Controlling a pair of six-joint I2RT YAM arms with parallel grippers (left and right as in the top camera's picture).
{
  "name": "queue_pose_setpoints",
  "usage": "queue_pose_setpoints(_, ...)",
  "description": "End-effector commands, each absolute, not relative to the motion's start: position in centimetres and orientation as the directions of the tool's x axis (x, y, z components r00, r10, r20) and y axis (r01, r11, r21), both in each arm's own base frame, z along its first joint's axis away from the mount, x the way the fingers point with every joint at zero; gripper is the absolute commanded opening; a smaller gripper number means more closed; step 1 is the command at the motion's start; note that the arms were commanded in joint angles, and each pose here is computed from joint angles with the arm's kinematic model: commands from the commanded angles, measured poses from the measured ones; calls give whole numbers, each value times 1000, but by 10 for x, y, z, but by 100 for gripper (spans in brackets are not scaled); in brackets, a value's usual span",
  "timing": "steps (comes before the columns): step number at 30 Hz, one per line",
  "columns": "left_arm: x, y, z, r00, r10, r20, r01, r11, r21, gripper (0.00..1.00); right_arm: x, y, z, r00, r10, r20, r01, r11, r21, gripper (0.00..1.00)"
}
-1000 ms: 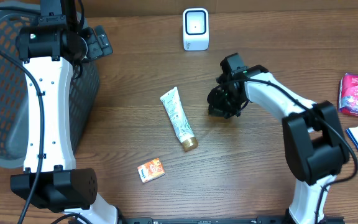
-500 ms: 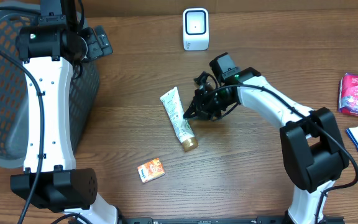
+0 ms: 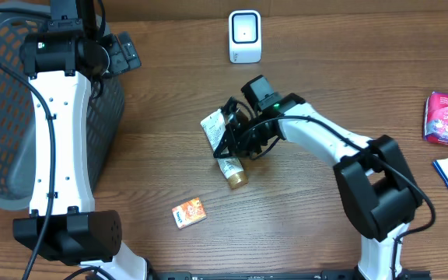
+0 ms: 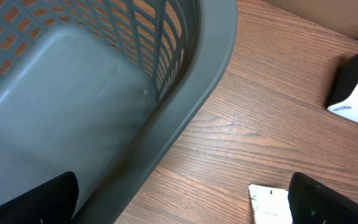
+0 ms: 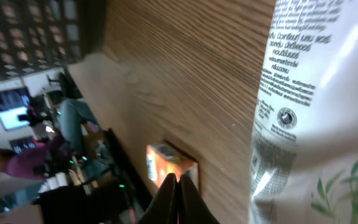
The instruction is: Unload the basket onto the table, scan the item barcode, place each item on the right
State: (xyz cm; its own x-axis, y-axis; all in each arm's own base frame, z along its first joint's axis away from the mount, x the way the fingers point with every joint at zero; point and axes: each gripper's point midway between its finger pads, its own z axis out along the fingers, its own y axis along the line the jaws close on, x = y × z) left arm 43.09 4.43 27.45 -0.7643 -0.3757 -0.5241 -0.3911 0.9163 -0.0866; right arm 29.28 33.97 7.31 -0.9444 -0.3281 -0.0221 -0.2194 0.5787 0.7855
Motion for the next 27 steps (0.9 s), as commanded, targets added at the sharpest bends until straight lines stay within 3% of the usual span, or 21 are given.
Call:
queue_pose_setpoints(1,432,43,269,-774,-375,-510,-389,917,-84,100,294,342,59,-928,-367,-57,-276,578,768,4)
queue_pose_setpoints(10,432,43,269,-774,-375,-510,-389,918,-85,100,303,340,41,-912,-393,-117,-347,588,731,4)
queue_pose_setpoints(19,432,43,269,-774,-375,-510,-389,918,-85,100,298,335,-10,-918,-395,-22,-287,628,723,4)
queue_pose_setpoints(27,432,43,269,-774,-375,-510,-389,918,-85,100,315,316,-32,-955,-295,16,-223,753,619,4)
